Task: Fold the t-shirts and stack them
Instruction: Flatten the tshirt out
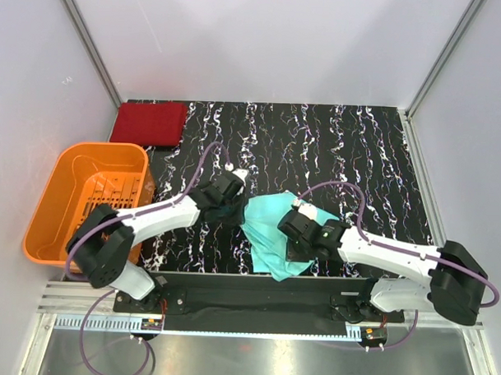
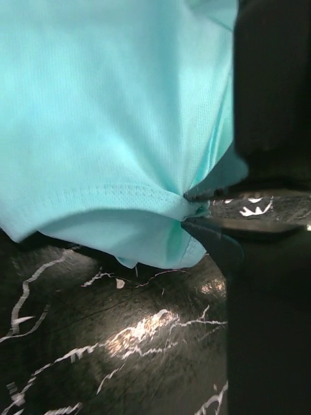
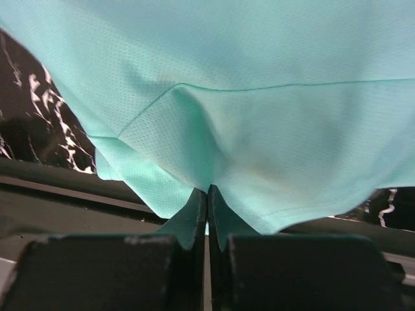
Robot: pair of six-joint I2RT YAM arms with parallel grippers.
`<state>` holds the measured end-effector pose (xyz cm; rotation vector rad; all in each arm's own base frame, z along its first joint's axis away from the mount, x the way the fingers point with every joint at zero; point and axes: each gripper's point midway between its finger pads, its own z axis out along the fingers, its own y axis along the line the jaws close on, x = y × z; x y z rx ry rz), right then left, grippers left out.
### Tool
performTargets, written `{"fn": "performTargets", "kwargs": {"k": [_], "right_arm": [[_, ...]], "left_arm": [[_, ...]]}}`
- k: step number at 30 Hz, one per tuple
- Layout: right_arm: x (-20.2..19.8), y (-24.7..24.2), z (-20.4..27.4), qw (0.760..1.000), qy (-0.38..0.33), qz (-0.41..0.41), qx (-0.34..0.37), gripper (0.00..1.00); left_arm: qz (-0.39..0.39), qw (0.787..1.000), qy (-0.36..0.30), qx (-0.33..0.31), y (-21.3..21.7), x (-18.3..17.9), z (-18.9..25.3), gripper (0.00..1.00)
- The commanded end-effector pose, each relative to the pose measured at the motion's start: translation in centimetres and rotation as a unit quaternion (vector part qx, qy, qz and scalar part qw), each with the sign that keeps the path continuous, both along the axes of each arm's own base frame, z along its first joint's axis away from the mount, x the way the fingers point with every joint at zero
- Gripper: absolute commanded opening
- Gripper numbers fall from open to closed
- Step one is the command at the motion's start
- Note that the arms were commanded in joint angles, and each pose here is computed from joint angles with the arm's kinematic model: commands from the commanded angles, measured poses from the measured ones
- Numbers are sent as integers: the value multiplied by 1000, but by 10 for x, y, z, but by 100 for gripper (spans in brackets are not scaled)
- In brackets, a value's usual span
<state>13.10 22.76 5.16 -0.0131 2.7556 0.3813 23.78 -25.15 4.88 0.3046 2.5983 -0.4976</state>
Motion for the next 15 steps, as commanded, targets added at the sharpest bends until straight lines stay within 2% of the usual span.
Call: {"fn": "performTargets", "kwargs": {"k": [1, 4, 5, 7, 8, 10, 12, 13, 15], "right_arm": [[30, -8, 47, 996, -77, -43, 12, 0], [46, -24, 81, 989, -134, -69, 9, 0], [49, -32, 107, 984, -158, -78, 18, 0], [56, -56, 138, 973, -207, -99, -1, 0], [59, -62, 174, 963, -243, -111, 31, 0], [64, -84, 211, 946, -300, -117, 29, 0], [60, -105, 269, 921, -361, -127, 78, 0], [55, -122, 305, 899, -404, -131, 103, 0], [49, -138, 341, 878, -452, -110, 114, 0]], "left_arm": [[-11, 996, -81, -39, -8, 21, 70, 14], [-47, 989, -116, -78, -15, 15, 116, 7], [-61, 986, -128, -87, -16, 13, 129, 2], [-97, 974, -156, -130, -24, 4, 172, 0], [-129, 967, -160, -152, -30, -5, 186, 0], [-171, 943, -198, -204, -38, -18, 235, 0], [-235, 914, -207, -259, -49, -41, 270, 0], [-258, 895, -224, -285, -53, -50, 301, 0], [-315, 866, -216, -323, -60, -77, 328, 0]]}}
